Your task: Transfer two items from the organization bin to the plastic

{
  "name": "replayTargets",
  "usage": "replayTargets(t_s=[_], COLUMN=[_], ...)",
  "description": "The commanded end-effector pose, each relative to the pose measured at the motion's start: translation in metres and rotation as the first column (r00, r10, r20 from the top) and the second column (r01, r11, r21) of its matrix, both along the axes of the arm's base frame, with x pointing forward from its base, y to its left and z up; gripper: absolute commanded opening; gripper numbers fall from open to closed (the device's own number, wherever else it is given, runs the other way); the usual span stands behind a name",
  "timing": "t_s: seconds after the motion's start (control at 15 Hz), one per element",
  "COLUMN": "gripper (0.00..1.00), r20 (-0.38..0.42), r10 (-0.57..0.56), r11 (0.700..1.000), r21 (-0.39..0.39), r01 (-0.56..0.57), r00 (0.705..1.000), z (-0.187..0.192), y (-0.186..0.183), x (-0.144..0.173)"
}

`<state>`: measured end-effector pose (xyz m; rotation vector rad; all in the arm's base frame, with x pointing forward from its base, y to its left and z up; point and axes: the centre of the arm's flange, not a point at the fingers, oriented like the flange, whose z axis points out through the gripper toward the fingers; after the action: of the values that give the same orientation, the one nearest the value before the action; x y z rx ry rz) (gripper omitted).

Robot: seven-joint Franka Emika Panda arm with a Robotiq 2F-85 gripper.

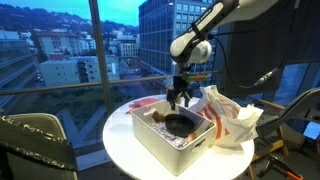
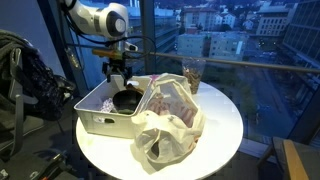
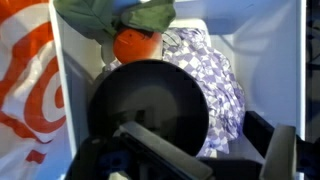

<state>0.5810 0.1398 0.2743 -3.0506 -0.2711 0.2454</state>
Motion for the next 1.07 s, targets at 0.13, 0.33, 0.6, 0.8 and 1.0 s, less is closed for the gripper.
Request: replayTargets(t_s=[0.13, 0.33, 0.6, 0.8, 1.0], gripper=[1.0, 1.0, 1.0, 1.0, 1.0], r20=[-0.064, -0.113, -0.218, -0.202, -0.134], r10=[0.181, 0.201, 0.25, 0.262, 0.272], r11=[0.983, 0.979, 0.967, 0.964, 0.962], r21=[0.028, 0.064, 0.116, 0.095, 0.008], r01=[-0.18, -0.195, -0.229, -0.247, -0.273], r00=[0.981, 0.973, 0.944, 0.944, 0.953], z=[-0.068, -0.102, -0.133, -0.12, -0.085], y=[0.008, 0.009, 0.025, 0.043, 0.058], x=[0.053, 0.061, 0.06, 0.058, 0.06])
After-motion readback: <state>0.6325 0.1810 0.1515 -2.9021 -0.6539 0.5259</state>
